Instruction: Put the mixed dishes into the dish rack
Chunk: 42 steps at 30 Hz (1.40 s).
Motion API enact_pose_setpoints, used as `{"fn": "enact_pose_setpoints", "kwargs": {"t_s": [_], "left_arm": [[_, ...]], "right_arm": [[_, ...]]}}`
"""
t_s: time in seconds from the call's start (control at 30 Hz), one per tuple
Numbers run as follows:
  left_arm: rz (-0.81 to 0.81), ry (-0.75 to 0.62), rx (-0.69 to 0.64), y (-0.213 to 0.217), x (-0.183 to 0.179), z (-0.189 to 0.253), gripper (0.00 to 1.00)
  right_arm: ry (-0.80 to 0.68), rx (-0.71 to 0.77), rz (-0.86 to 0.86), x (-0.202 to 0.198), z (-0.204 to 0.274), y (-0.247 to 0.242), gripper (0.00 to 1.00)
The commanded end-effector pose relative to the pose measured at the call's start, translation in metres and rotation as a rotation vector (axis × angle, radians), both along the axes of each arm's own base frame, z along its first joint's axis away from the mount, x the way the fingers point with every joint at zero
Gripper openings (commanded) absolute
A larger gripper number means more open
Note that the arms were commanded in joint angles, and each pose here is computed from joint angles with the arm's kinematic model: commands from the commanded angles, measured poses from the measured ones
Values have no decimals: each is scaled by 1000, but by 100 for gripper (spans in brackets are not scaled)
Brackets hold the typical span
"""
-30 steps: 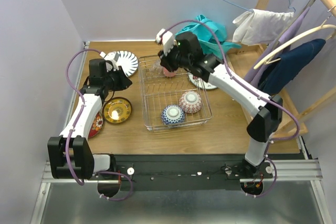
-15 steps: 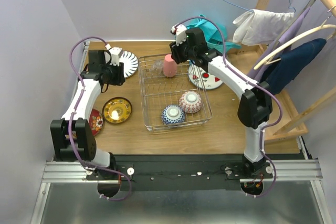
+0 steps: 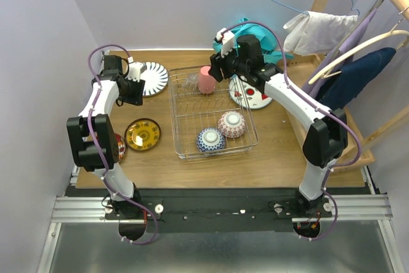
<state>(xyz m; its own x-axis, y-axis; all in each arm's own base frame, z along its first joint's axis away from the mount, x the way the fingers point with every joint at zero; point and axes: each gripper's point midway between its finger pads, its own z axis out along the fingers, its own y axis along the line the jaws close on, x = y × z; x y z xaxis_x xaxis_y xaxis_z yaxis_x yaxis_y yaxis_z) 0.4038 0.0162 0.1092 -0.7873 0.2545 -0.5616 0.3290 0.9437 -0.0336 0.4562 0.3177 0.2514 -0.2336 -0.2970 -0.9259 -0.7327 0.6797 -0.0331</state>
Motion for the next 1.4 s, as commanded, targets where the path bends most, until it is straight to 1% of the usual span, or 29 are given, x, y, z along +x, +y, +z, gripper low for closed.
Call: {"fn": "enact_pose_setpoints", "kwargs": {"t_s": [0.0, 0.1, 0.2, 0.23, 0.33, 0.47, 0.6, 0.67, 0.8, 0.87, 0.93, 1.0, 1.03, 1.07, 1.1, 1.2, 1.27, 1.37], "left_arm": [[-119, 38, -98, -16, -9, -6, 56], [-217, 29, -105, -22, -11, -12, 56], [-240, 64, -96, -20, -11, -14, 56], [-230, 97, -85, -17, -12, -22, 59], [-225, 135, -47, -10, -20, -34, 59], [-225, 172, 12, 1, -37, -39, 59], [-226, 185, 25, 4, -45, -43, 59], [-221, 192, 34, 7, -44, -48, 59], [-201, 177, 23, 10, -35, -48, 59], [-200, 161, 17, 10, -26, -46, 59], [-143, 130, 2, 13, -7, -37, 59], [-29, 92, -4, 24, 15, -30, 61], [103, 84, -58, 28, 30, -26, 62], [211, 54, -69, 42, 43, -23, 63], [275, 42, -80, 47, 51, -21, 63], [410, 16, -122, 53, 64, -20, 63], [502, 16, -213, 48, 74, -21, 61], [551, 24, -318, 39, 89, -25, 61]], "right_arm": [[64, -68, 12, -23, -11, -19, 65], [114, -101, 53, -43, -15, -24, 65], [112, -91, 39, -52, -9, -32, 65], [123, -94, 36, -55, -16, -33, 65], [143, -76, 21, -58, -22, -34, 65], [110, -63, -71, -44, -25, -41, 65], [62, -132, -80, -29, -26, -46, 66], [65, -157, -72, -25, -33, -45, 66], [94, -110, -48, -27, -23, -34, 66], [82, -96, -43, -28, -18, -33, 66], [80, -104, -39, -28, -21, -34, 66], [87, -111, -46, -27, -26, -35, 66], [93, -112, -51, -27, -28, -35, 65], [98, -111, -54, -28, -30, -36, 66], [100, -108, -58, -28, -29, -36, 66], [116, -112, -58, -34, -33, -39, 66], [126, -133, -55, -37, -38, -42, 66], [152, -173, -64, -39, -51, -48, 66]]}}
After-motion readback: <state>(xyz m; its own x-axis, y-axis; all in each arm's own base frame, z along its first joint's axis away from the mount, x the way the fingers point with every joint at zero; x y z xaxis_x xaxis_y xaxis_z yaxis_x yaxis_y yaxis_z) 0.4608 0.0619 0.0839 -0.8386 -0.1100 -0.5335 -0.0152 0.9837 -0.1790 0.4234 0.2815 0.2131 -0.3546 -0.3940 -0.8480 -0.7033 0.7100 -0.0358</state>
